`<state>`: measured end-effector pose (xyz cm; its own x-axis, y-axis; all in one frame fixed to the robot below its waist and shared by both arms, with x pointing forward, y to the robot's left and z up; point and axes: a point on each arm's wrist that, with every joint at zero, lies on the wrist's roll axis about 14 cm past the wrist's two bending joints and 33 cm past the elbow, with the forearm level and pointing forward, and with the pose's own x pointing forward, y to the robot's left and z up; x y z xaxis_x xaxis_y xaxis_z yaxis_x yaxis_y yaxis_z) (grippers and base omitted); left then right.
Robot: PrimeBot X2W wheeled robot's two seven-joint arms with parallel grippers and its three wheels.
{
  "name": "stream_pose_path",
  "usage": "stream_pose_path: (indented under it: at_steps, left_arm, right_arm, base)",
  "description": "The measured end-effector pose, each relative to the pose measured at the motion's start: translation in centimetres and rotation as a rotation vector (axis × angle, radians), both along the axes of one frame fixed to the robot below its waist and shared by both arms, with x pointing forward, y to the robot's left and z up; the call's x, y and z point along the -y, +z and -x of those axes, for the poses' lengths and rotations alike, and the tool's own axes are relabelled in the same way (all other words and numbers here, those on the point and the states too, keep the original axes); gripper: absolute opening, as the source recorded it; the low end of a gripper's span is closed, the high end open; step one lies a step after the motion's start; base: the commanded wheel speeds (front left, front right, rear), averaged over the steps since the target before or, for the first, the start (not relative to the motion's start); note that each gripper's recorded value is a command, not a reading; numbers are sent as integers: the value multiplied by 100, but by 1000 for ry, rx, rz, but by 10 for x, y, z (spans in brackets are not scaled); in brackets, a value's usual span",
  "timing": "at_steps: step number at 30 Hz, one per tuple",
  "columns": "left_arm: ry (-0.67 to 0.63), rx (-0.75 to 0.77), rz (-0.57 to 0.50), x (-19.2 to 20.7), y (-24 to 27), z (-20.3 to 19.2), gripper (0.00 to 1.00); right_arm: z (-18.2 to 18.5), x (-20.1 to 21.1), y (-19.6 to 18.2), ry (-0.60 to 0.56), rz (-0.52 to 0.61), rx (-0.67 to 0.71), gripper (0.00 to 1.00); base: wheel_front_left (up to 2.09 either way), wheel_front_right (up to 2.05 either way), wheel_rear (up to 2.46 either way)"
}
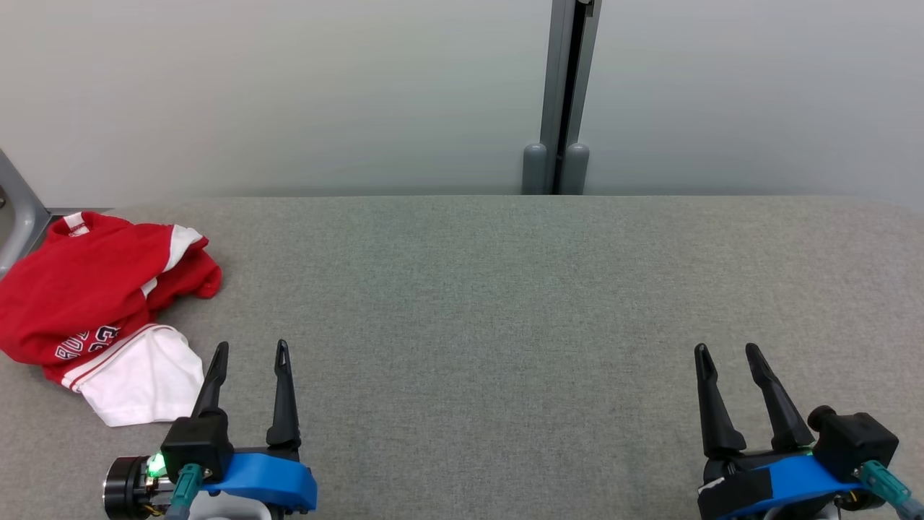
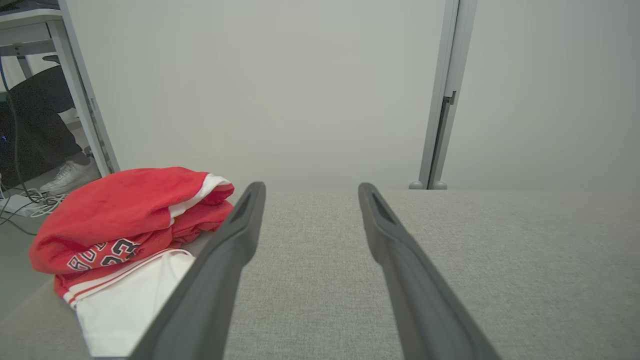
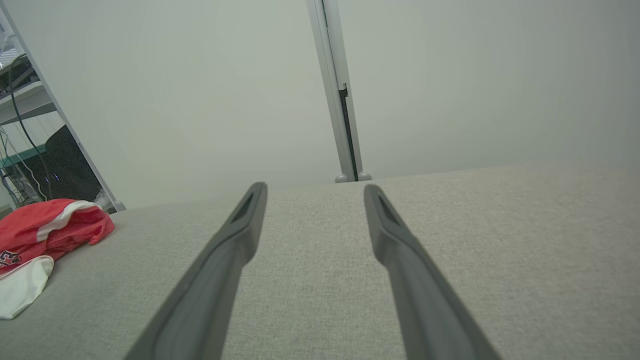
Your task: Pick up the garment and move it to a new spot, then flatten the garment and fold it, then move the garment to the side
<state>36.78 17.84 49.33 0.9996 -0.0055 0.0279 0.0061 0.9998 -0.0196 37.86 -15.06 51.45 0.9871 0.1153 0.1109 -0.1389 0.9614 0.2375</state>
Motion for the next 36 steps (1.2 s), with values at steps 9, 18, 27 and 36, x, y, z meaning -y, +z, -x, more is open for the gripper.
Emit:
stream_pose_path:
  at_steps: [9, 18, 27, 36]
  left_arm:
    - [9, 0, -13, -2, -1, 1, 100]
    - [28, -1, 4, -5, -1, 1, 100]
    - [45, -11, 5, -10, -4, 3, 100]
    - [119, -1, -4, -36, -1, 11, 100]
  right_arm:
    - [0, -3, -4, 10, 35, -6, 100]
    - [1, -3, -9, 12, 36, -21, 100]
    - [0, -6, -12, 21, 37, -31, 100]
    - [-6, -24, -14, 73, 36, -35, 100]
  base:
    - [0, 0, 0]
    - [0, 0, 0]
    - [0, 0, 0]
    - [0, 0, 0]
